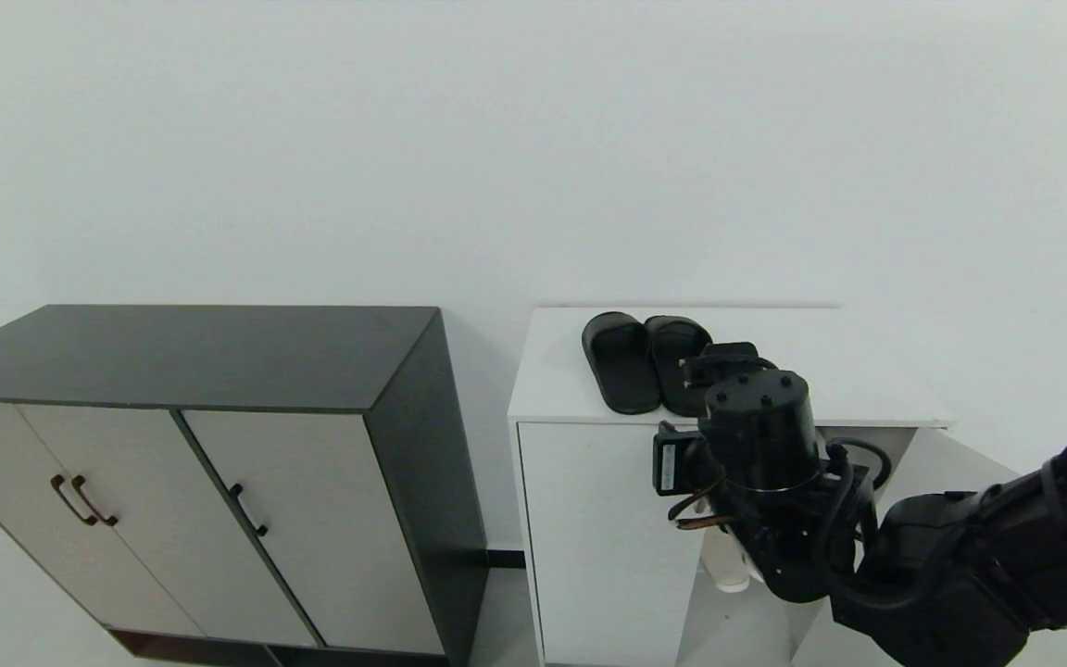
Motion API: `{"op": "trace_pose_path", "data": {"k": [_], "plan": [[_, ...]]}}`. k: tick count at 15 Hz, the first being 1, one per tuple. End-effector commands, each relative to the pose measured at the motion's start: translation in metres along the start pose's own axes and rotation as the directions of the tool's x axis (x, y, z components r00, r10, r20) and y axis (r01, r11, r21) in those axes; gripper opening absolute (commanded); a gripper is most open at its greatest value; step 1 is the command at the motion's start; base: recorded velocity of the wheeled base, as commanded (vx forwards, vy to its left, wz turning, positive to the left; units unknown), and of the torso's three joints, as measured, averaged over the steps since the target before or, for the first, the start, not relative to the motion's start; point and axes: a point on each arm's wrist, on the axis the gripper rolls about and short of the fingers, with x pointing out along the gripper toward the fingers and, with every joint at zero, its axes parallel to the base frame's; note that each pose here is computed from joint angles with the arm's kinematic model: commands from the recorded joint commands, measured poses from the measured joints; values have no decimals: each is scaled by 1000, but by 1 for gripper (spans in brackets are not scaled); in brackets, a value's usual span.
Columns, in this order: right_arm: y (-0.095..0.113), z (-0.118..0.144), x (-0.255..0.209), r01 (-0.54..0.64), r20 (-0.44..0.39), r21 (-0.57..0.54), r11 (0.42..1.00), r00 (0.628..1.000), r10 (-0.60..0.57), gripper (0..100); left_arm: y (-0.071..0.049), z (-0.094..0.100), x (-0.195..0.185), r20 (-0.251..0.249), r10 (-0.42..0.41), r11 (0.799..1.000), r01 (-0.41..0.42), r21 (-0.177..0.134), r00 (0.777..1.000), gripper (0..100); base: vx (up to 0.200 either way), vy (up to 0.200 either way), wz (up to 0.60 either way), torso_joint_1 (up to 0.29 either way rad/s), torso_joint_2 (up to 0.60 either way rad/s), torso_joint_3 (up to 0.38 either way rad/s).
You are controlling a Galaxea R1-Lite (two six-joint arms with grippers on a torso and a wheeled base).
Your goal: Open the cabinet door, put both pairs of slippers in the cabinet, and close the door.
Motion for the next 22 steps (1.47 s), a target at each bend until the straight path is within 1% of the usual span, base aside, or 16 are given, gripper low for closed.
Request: {"op": "trace_pose_path", "data": {"k": [1,5,14,17,20,22], "plan": [[-2,-5,7,48,-4,-13,999,999,-48,100,0,0,0,-1,0,1000,0,0,1000,0,0,0,0,0,0,0],[-6,-8,12,72,-9,-16,997,997,-72,100,0,0,0,-1,-1,1000,1,0,1000,0,0,0,0,0,0,0],[-5,-15,15,76,-23,-24,997,997,-76,100,0,0,0,-1,-1,1000,1,0,1000,0,200,0,0,2,2,1],[-4,-21,20,68,-30,-22,997,997,-68,100,0,0,0,-1,3,1000,-3,0,1000,0,200,0,0,2,6,2],[-6,-30,34,73,-7,-4,997,997,-73,100,0,0,0,-1,2,1000,-2,0,1000,0,0,0,0,0,0,0],[-6,-41,48,84,-10,-5,996,996,-84,100,0,0,0,-1,2,1000,-2,0,1000,0,0,0,0,0,0,0]]}}
